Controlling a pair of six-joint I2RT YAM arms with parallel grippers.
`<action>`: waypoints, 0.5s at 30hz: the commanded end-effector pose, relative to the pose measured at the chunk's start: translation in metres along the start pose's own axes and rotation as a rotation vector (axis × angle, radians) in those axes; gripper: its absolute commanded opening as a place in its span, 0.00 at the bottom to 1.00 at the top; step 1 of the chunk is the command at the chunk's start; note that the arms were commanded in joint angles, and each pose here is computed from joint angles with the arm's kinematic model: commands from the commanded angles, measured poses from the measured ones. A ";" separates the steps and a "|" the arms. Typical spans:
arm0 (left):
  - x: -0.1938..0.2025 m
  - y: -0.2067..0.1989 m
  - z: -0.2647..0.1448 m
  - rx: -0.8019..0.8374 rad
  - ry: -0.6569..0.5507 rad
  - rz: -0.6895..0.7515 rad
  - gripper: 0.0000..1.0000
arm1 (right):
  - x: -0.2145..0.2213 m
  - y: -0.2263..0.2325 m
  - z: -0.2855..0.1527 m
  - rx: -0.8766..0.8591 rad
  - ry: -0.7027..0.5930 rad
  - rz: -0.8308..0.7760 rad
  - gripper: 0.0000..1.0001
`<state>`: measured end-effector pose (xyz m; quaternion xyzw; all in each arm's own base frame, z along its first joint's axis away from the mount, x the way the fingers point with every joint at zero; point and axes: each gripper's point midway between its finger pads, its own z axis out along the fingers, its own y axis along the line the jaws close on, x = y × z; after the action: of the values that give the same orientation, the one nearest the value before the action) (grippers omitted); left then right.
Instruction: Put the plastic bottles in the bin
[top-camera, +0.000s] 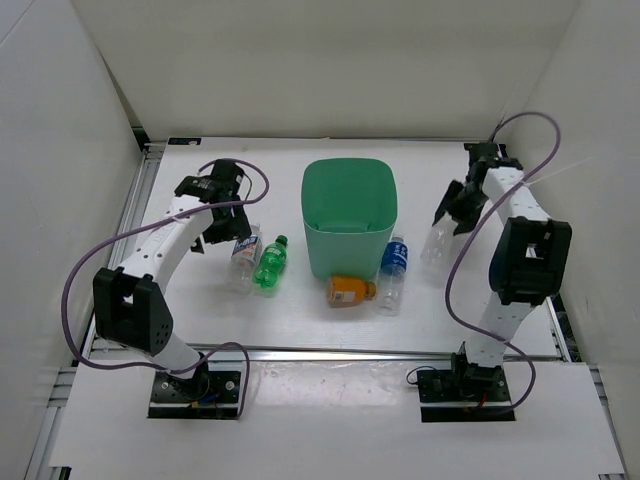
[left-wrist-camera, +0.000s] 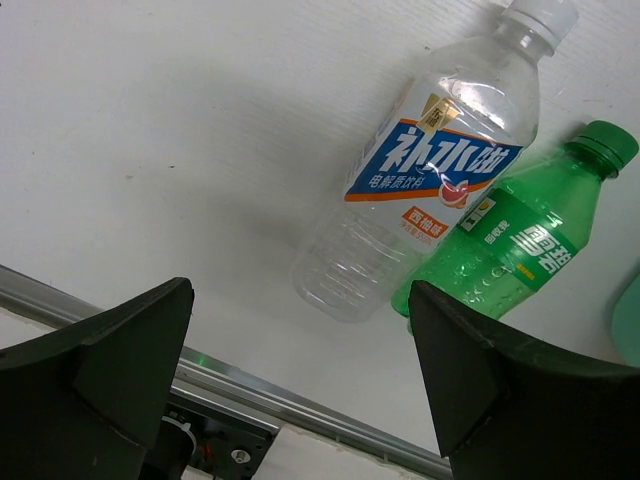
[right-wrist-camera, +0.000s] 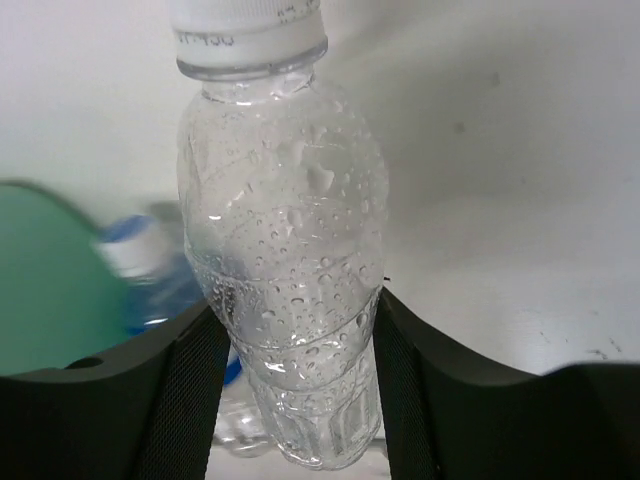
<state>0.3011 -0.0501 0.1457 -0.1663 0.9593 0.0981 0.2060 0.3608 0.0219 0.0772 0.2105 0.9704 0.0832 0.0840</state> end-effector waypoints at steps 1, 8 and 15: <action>-0.013 -0.007 -0.008 0.021 -0.027 -0.024 1.00 | -0.041 0.046 -0.093 -0.171 -0.234 0.000 0.45; -0.013 -0.011 -0.004 0.023 -0.014 -0.029 1.00 | -0.075 0.134 -0.269 -0.582 -0.554 -0.067 0.45; -0.016 -0.015 -0.003 0.031 -0.008 -0.029 1.00 | -0.022 0.218 -0.304 -0.747 -0.603 -0.344 0.48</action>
<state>0.3096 -0.0543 0.1401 -0.1719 0.9606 0.0995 0.1942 0.4095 0.1321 0.4358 0.0658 0.8170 0.3197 0.4753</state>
